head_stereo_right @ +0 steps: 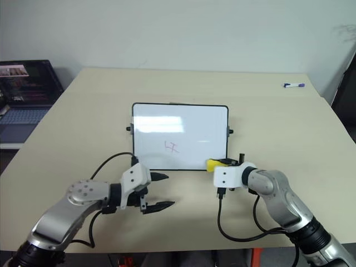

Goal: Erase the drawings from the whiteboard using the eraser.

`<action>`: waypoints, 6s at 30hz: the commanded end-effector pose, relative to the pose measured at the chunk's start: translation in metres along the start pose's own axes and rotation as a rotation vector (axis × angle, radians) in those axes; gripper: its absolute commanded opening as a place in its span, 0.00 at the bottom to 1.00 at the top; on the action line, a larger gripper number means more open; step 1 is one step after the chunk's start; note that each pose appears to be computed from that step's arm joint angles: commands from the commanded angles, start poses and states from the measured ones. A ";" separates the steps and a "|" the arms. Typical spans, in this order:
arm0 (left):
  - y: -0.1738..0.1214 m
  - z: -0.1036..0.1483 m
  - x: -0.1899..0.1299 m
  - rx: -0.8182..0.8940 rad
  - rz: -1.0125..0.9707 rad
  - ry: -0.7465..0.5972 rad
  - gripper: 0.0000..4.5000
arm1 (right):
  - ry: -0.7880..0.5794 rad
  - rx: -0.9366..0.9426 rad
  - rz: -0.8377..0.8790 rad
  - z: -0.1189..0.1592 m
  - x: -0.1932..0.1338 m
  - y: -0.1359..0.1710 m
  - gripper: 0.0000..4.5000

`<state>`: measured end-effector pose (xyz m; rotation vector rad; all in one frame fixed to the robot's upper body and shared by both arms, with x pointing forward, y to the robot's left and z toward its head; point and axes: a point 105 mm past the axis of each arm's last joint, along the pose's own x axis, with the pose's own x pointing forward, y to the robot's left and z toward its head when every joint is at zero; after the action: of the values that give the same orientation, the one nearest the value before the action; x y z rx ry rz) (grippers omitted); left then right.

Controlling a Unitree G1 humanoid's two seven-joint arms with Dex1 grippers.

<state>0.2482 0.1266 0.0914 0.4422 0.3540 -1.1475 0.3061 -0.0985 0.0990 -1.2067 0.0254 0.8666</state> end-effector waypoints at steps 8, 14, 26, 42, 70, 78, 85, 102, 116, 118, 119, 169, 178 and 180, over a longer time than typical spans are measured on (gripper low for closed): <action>0.021 0.011 -0.016 0.016 0.134 -0.047 1.00 | -0.314 0.521 -0.059 0.041 -0.029 -0.042 0.28; 0.029 0.005 -0.033 -0.034 0.227 -0.079 1.00 | -0.388 0.662 0.068 0.052 -0.046 -0.024 0.28; 0.035 -0.024 -0.065 -0.144 0.383 -0.058 1.00 | -0.382 0.711 0.136 0.053 -0.041 -0.006 0.28; 0.028 -0.027 -0.060 -0.126 0.388 -0.036 1.00 | -0.396 0.557 0.060 0.053 -0.025 -0.020 0.28; 0.046 -0.009 -0.048 -0.050 0.323 -0.039 1.00 | -0.185 -0.108 -0.035 0.067 0.068 -0.066 0.28; 0.043 -0.011 -0.046 -0.054 0.316 -0.030 1.00 | -0.202 -0.121 0.086 0.070 0.080 -0.044 0.28; 0.042 -0.013 -0.047 -0.055 0.317 -0.025 1.00 | -0.199 -0.162 0.109 0.071 0.082 -0.040 0.28; 0.036 -0.013 -0.043 -0.060 0.301 -0.026 1.00 | -0.163 -0.114 0.211 0.060 0.083 -0.028 0.28; 0.031 0.030 -0.024 0.091 0.174 -0.100 1.00 | -0.400 0.592 -0.180 0.056 -0.024 -0.092 0.28; 0.030 0.047 -0.016 0.142 0.123 -0.130 1.00 | -0.382 0.726 -0.257 0.041 -0.054 -0.087 0.28; 0.030 0.054 -0.010 0.173 0.097 -0.139 1.00 | -0.366 0.786 -0.300 0.035 -0.066 -0.083 0.28; 0.063 0.112 0.037 0.133 0.236 -0.373 1.00 | -0.134 1.135 -0.519 -0.005 -0.076 -0.016 0.99; 0.068 0.015 -0.054 -0.282 0.850 -0.338 1.00 | -0.183 1.043 -0.759 -0.016 -0.094 0.022 0.99; 0.066 -0.003 -0.059 -0.304 0.946 -0.302 1.00 | -0.146 1.068 -0.851 -0.033 -0.102 0.027 0.99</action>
<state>0.2868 0.1875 0.1151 0.0757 0.0999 -0.3028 0.2331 -0.1640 0.0968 -0.0664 -0.0334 0.1790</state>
